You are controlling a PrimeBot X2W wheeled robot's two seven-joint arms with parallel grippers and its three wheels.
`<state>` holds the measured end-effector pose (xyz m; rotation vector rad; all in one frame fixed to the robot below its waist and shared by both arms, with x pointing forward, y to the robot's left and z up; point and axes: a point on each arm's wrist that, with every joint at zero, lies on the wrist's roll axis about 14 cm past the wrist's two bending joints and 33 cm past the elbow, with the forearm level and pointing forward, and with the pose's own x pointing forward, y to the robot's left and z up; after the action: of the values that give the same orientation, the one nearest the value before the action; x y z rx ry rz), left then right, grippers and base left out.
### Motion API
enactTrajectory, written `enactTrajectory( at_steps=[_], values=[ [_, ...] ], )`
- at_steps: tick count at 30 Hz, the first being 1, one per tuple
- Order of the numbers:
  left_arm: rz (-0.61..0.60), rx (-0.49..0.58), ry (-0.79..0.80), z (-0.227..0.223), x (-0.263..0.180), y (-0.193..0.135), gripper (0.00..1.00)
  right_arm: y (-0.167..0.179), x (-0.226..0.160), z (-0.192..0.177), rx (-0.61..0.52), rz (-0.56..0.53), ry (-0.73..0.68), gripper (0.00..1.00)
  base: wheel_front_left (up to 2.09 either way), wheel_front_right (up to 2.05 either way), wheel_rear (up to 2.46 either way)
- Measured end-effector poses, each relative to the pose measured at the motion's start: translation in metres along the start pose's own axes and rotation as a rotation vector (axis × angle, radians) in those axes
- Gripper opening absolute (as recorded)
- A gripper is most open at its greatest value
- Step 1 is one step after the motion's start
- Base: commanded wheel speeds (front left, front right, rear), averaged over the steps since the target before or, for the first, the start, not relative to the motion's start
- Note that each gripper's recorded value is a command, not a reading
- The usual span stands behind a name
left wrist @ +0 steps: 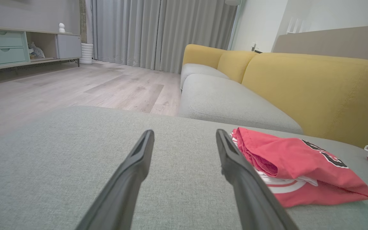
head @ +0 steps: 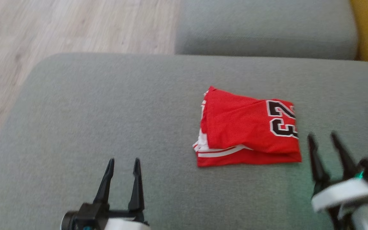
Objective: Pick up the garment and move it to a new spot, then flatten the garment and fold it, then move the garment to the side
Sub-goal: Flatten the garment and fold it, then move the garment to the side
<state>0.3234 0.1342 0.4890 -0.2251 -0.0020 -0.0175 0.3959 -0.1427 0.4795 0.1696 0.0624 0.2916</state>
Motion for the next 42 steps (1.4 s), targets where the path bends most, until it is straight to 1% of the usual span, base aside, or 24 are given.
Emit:
enactTrajectory(
  at_steps=[3,4,7,13,18,31,42],
  values=[
    [-0.004,0.015,0.008,-0.004,-0.007,0.000,1.00,0.001,-0.027,-0.023,-0.034,-0.019,0.054,1.00,0.00,0.00,0.00],
    [-0.019,0.019,0.007,-0.004,-0.010,-0.003,1.00,0.006,-0.040,-0.028,-0.035,-0.028,0.059,1.00,0.00,0.00,0.00],
    [-0.023,0.036,0.003,-0.004,-0.014,-0.003,1.00,0.016,-0.053,-0.026,-0.062,-0.025,0.042,1.00,0.00,0.00,0.00],
    [0.014,0.063,0.052,-0.021,-0.031,0.011,1.00,0.020,-0.074,-0.025,-0.106,-0.046,0.026,1.00,0.00,0.00,0.00],
    [0.030,0.070,0.066,-0.025,-0.038,0.019,1.00,0.025,-0.078,-0.026,-0.102,-0.051,0.021,1.00,0.00,0.00,0.00],
    [0.006,0.103,0.050,-0.022,-0.041,0.017,1.00,0.031,-0.078,-0.022,-0.101,-0.045,0.002,1.00,0.00,0.00,0.00],
    [0.001,0.102,0.046,-0.021,-0.042,0.016,1.00,0.031,-0.080,-0.021,-0.106,-0.047,-0.002,1.00,0.00,0.00,0.00]
  ],
)
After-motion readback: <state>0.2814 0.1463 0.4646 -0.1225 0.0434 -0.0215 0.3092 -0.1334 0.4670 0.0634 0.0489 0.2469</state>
